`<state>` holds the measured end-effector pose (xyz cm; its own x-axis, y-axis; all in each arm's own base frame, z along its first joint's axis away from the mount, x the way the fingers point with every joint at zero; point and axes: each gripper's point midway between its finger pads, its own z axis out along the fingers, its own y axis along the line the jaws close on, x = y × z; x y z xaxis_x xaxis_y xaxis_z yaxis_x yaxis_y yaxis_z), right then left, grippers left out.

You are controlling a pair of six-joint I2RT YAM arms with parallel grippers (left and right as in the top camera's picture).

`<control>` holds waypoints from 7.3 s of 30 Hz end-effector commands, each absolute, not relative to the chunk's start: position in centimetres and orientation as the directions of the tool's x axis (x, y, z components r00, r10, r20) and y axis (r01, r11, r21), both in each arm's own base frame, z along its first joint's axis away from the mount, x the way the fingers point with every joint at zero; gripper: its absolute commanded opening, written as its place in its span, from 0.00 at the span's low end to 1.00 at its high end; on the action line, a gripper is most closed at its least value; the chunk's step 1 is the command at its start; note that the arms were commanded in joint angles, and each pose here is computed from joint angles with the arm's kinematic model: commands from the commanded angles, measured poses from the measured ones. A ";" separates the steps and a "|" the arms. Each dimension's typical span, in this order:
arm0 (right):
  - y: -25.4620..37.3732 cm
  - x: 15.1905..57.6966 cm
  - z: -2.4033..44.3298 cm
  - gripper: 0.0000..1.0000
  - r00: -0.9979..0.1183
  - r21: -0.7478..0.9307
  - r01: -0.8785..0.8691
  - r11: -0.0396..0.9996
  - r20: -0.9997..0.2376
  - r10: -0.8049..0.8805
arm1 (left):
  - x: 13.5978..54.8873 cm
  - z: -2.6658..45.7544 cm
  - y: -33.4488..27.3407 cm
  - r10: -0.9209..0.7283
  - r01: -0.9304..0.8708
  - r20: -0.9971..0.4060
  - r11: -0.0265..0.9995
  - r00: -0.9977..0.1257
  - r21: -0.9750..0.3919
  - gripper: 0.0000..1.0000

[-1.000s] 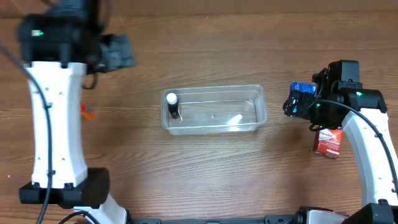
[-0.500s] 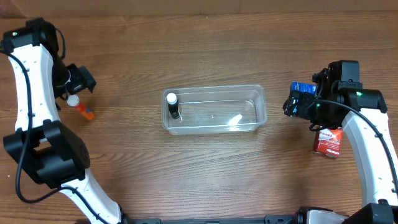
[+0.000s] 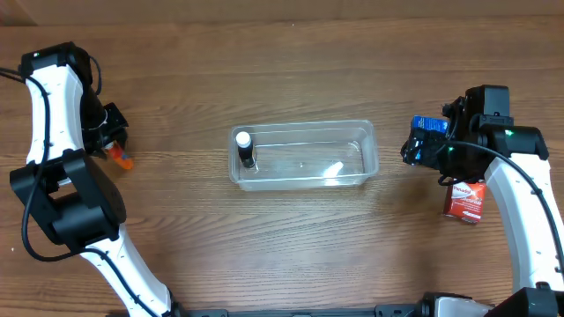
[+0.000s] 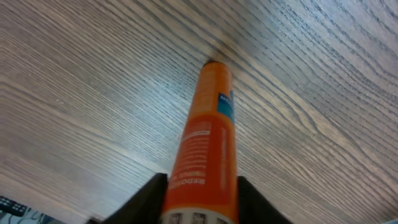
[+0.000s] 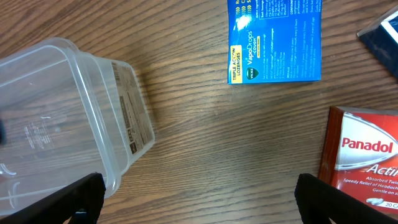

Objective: Pack container

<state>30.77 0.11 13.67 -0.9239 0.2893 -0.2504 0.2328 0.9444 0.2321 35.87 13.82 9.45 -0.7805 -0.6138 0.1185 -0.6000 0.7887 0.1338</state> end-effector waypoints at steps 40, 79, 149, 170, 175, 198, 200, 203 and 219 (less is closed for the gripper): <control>-0.3 31.4 14.7 1.00 -0.915 0.227 0.227 0.947 -0.283 0.287 | 31.7 16.1 -15.7 -0.004 -0.004 0.095 1.000 -0.996 -0.001 0.08; -0.3 31.4 14.7 1.00 -0.915 0.226 0.228 0.947 -0.283 0.287 | 32.0 9.3 -14.9 0.024 0.041 0.194 0.996 -0.981 0.084 0.61; -5.6 38.9 1.1 0.97 -0.976 0.075 0.215 0.974 -0.017 0.217 | 33.1 32.7 -2.9 -0.314 -0.266 -0.512 0.950 -0.799 -0.166 1.00; 0.5 39.1 19.3 0.70 -0.933 0.146 0.063 0.987 -0.341 0.110 | 33.0 32.7 -2.9 -0.272 -0.233 -0.514 0.962 -0.813 -0.141 1.00; 9.0 35.5 23.6 0.71 -0.920 0.207 -0.033 0.978 -0.390 0.052 | 33.0 32.6 -2.9 -0.273 -0.234 -0.514 0.962 -0.813 -0.141 1.00; 13.6 33.9 8.5 0.75 -0.974 0.122 -0.027 0.992 -0.226 0.001 | 32.6 32.4 -2.8 -0.271 -0.236 -0.497 0.962 -0.824 -0.133 1.00; 13.5 33.8 7.7 0.76 -0.979 0.115 -0.025 0.993 -0.205 -0.001 | 32.6 32.4 -2.8 -0.271 -0.237 -0.497 0.962 -0.824 -0.133 1.00; 13.6 34.0 7.6 0.90 -0.978 0.115 -0.025 0.993 -0.209 -0.001 | 32.6 32.4 -2.8 -0.271 -0.237 -0.498 0.962 -0.824 -0.133 1.00; 1.8 39.8 29.1 1.00 -0.727 0.104 0.295 0.950 -0.621 0.293 | 32.6 32.4 -2.7 -0.271 -0.240 -0.499 0.962 -0.823 -0.127 1.00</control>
<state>39.53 8.48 26.20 -0.8132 0.1570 -0.5604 0.1101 0.9870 0.1167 32.46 -3.06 32.12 -0.8237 -0.2932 -0.4853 -0.2527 0.9560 -0.1488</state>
